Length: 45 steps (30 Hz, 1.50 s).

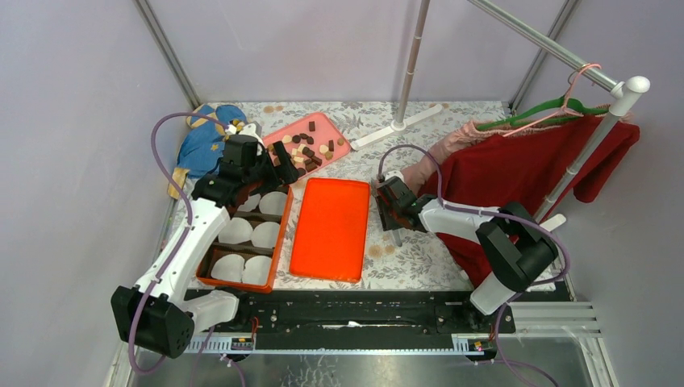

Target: Pack the chocolate

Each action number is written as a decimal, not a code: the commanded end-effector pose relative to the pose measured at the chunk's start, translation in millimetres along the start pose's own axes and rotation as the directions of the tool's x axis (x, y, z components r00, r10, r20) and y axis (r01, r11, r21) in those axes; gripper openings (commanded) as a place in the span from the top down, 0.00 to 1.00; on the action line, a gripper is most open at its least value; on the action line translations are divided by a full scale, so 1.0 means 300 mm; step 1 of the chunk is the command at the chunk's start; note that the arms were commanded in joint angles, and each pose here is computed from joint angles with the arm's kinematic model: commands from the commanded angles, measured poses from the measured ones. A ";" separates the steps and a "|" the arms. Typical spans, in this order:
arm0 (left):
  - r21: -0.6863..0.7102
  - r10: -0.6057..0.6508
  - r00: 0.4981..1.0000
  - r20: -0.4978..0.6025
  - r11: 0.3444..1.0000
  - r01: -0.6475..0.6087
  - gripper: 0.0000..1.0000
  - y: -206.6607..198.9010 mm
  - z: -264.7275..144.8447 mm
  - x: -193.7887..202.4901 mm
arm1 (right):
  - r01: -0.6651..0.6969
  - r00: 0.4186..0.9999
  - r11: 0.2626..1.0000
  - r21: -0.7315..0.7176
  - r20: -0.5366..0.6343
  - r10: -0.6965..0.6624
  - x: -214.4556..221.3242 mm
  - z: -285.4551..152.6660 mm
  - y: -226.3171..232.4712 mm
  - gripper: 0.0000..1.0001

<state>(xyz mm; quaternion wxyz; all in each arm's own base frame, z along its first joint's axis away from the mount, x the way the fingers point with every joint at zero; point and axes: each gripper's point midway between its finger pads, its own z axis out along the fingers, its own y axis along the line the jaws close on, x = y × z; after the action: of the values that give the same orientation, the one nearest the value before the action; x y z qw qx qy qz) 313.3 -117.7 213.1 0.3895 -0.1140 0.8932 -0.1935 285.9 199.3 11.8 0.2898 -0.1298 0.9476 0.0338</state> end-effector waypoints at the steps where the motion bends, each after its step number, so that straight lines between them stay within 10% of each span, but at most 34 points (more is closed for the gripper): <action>1: -0.011 0.001 1.000 0.006 1.000 -0.001 0.05 0.017 0.012 0.001 | 0.094 0.995 0.988 -0.122 0.043 -0.089 -0.011 -0.056 0.044 0.52; 17: -0.028 0.013 1.000 0.022 1.000 -0.013 0.04 0.035 -0.012 0.001 | -0.027 0.964 0.999 -0.041 0.263 0.037 -0.303 -0.179 0.026 0.56; 28: -0.029 0.016 1.000 0.018 0.999 -0.016 0.03 0.038 -0.011 0.010 | -0.022 0.978 1.000 0.000 0.209 0.022 -0.277 -0.108 0.014 0.56; 37: -0.022 0.013 1.000 0.000 1.000 -0.013 0.03 0.036 -0.001 0.022 | -0.020 0.989 0.999 -0.028 0.143 0.024 -0.193 -0.053 0.024 0.28; 45: -0.013 0.013 1.000 0.010 1.000 -0.013 0.03 0.029 -0.012 0.015 | -0.171 0.971 0.985 -0.033 0.161 0.174 -0.280 -0.041 -0.058 0.29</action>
<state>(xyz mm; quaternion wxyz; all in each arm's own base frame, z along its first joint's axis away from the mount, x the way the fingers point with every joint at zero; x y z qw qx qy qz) 307.1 -114.1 204.2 0.3842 -0.1164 0.8968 -0.1860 321.6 201.9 49.3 0.3346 -0.1000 0.9352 0.0581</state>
